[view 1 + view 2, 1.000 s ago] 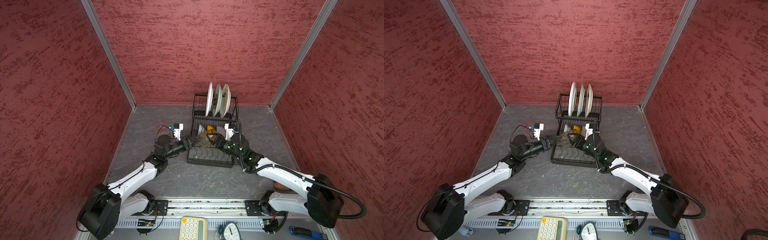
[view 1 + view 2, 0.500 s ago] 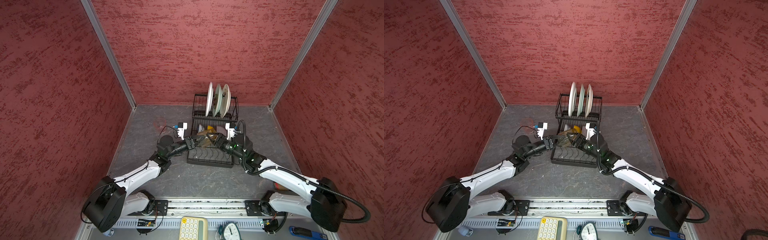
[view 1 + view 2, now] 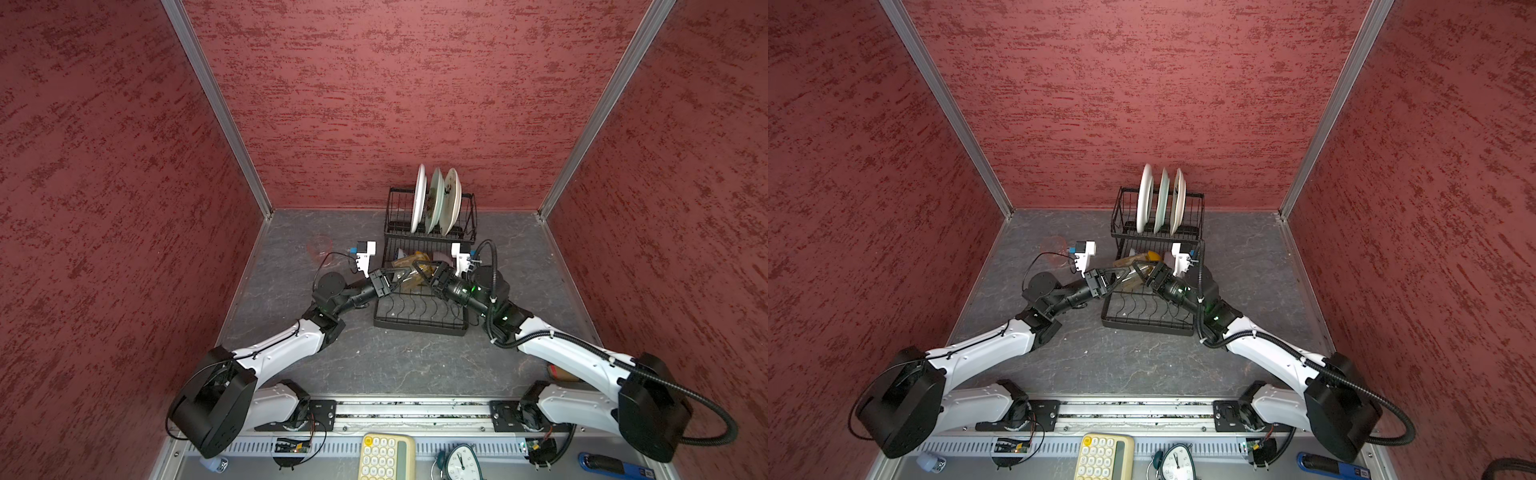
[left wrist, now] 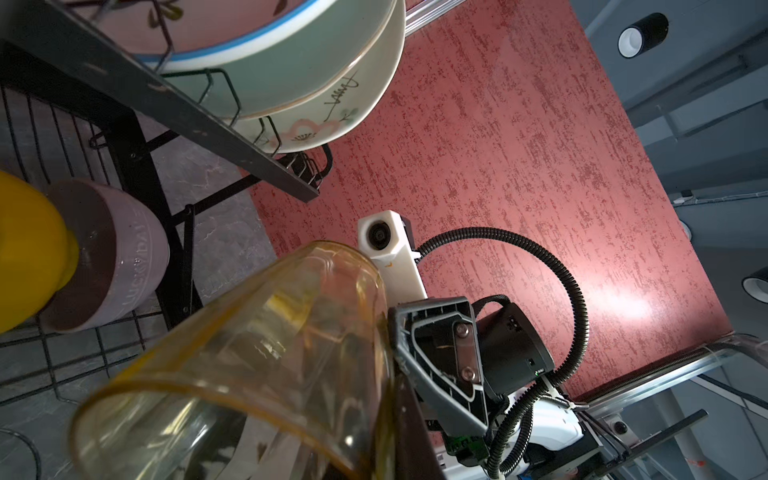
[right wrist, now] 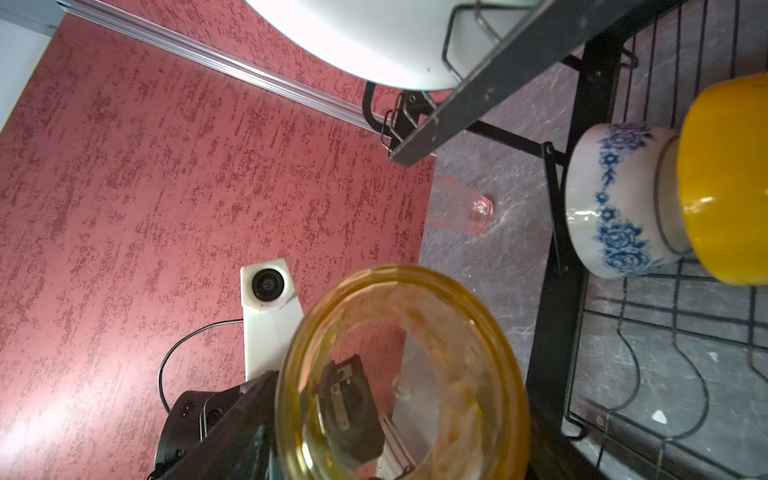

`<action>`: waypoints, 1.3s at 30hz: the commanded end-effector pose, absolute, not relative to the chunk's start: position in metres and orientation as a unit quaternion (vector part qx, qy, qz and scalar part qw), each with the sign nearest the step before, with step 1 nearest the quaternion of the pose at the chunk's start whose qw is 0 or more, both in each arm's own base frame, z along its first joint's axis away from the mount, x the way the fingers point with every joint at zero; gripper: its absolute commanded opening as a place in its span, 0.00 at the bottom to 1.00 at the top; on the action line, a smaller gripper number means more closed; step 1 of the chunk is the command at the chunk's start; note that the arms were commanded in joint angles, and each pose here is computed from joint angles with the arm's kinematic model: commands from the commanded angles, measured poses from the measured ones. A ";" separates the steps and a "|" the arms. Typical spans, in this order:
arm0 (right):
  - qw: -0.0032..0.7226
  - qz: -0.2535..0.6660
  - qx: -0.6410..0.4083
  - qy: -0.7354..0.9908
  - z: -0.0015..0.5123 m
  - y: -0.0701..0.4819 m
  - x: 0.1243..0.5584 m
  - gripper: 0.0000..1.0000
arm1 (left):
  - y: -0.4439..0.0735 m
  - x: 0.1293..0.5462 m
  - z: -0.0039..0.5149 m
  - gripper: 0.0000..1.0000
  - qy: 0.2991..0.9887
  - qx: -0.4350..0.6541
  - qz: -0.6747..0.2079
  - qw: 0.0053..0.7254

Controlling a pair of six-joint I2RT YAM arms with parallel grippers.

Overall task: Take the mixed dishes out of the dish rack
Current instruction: 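Grasp the yellow glass with left gripper from the right gripper, then carry the yellow glass away with left gripper while right gripper withdraws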

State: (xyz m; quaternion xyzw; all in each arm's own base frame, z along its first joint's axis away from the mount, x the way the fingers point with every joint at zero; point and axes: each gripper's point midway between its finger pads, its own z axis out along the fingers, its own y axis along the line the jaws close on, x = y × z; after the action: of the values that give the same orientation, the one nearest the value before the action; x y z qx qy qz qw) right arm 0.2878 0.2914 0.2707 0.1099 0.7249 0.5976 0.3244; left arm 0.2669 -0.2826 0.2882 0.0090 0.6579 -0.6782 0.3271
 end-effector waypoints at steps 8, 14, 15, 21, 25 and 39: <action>0.357 0.556 0.089 0.745 0.265 0.281 0.284 0.84 | -0.273 0.268 0.264 0.00 0.713 -0.010 -0.611 0.343; 0.377 0.499 0.091 0.775 0.254 0.267 0.288 0.95 | -0.259 0.269 0.252 0.00 0.750 -0.022 -0.557 0.356; 0.379 0.493 0.092 0.778 0.252 0.265 0.288 0.97 | -0.256 0.270 0.251 0.00 0.755 -0.026 -0.548 0.358; 0.391 0.447 0.090 0.799 0.238 0.253 0.289 0.99 | -0.238 0.280 0.232 0.00 0.800 -0.063 -0.480 0.354; 0.401 0.403 0.081 0.819 0.228 0.241 0.288 0.99 | -0.211 0.288 0.224 0.00 0.836 -0.090 -0.402 0.363; 0.442 0.272 0.026 0.854 0.218 0.205 0.285 0.99 | -0.084 0.317 0.203 0.00 0.906 -0.206 -0.112 0.351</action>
State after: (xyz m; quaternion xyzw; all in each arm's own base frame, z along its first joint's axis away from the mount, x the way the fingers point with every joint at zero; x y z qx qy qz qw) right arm 0.2817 0.2199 0.2083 0.0372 0.8531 0.3145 0.4147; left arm 0.3223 -0.1174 0.2161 -0.1946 0.8870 -0.1980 0.3690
